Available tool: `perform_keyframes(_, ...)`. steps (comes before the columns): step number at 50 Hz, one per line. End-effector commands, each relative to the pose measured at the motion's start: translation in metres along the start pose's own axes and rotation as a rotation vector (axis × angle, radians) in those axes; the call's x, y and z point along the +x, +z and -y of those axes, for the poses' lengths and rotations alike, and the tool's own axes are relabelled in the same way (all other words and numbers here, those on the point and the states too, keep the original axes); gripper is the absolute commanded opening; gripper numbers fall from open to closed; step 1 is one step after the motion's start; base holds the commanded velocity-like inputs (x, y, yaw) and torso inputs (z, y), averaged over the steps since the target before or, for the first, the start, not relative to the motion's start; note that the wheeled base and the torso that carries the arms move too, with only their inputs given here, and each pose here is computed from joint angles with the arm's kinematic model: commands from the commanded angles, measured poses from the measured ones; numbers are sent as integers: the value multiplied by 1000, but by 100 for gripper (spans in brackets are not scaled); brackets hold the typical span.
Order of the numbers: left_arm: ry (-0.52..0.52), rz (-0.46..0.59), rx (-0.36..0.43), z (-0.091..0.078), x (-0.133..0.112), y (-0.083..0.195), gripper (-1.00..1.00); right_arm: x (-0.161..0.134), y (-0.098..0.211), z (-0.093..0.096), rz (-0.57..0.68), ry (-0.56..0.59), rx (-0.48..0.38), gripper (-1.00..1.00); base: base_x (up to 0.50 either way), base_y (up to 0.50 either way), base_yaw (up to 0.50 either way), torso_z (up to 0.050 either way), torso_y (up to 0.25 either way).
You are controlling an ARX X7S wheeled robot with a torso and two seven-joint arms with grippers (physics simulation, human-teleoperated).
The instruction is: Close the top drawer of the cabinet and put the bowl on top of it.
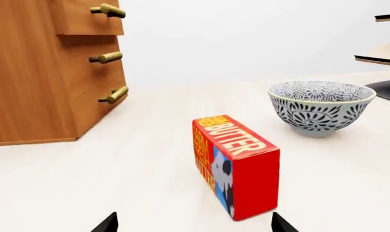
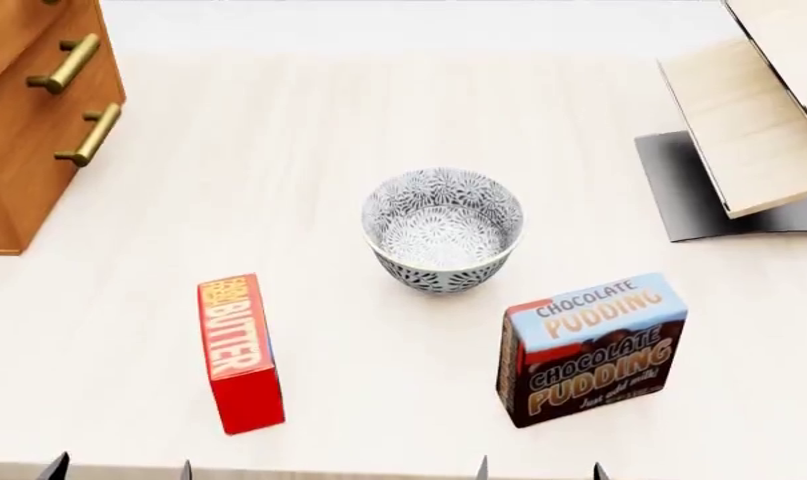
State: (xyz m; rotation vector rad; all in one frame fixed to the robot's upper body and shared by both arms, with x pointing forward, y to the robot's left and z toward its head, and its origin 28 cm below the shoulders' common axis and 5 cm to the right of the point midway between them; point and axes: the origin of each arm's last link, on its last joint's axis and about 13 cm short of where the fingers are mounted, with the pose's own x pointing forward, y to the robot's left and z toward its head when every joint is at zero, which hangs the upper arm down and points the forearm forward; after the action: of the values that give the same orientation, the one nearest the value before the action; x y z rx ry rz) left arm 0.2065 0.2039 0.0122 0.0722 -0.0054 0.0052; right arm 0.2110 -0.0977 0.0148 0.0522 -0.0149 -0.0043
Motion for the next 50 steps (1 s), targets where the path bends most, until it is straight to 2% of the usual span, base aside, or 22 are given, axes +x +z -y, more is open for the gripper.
perform_keyframes(1, -9, 8, 16, 0, -1, 0, 100, 0, 0, 0, -4, -1, 3, 100, 0, 0, 0, 49, 111)
perform_keyframes(17, -14, 13, 22, 0, -3, 1, 100, 1, 0, 0, -4, -3, -1, 100, 0, 0, 0, 49, 108)
perform_keyframes(22, 14, -20, 9, -2, 1, -1, 100, 0, 0, 0, -5, -4, -2, 100, 0, 0, 0, 49, 106)
perform_keyframes(34, 6, 12, 28, -1, -2, 1, 100, 1, -1, 1, -8, -4, -7, 100, 0, 0, 0, 49, 106)
perform_keyframes(35, 16, -4, 9, -1, -2, 2, 100, 1, -1, 1, -10, -3, -3, 100, 0, 0, 0, 50, 14)
perform_keyframes(37, -9, -19, -3, 0, -3, 4, 100, 0, -1, 0, -3, 9, -32, 100, 0, 0, 0, 38, 0)
perform_keyframes(41, -22, -22, -4, 0, -8, 7, 100, -3, 2, -1, 9, 14, -25, 100, 0, 0, 0, 0, 0)
perform_keyframes(42, -45, -13, -54, -6, -12, 24, 100, -3, 7, 5, -41, 6, 26, 100, 0, 0, 0, 0, 0)
perform_keyframes(44, -94, 16, -27, -9, -17, 34, 100, -2, 17, 8, -75, 1, 12, 100, 0, 0, 0, 0, 0)
perform_keyframes(45, -72, 18, -14, -13, -20, 43, 100, -3, 34, 10, -87, 6, 44, 100, 0, 0, 0, 0, 0)
perform_keyframes(47, -74, -12, -34, -18, -20, 56, 100, -5, 54, 12, -73, 5, 21, 100, 0, 0, 0, 0, 0)
perform_keyframes(48, -69, -5, -31, -22, -20, 66, 100, -7, 68, 14, -73, 9, 37, 100, 0, 0, 0, 0, 0)
perform_keyframes(50, -49, 25, 14, -30, -18, 87, 100, -9, 95, 18, -83, 24, 60, 100, 0, 0, 0, 0, 0)
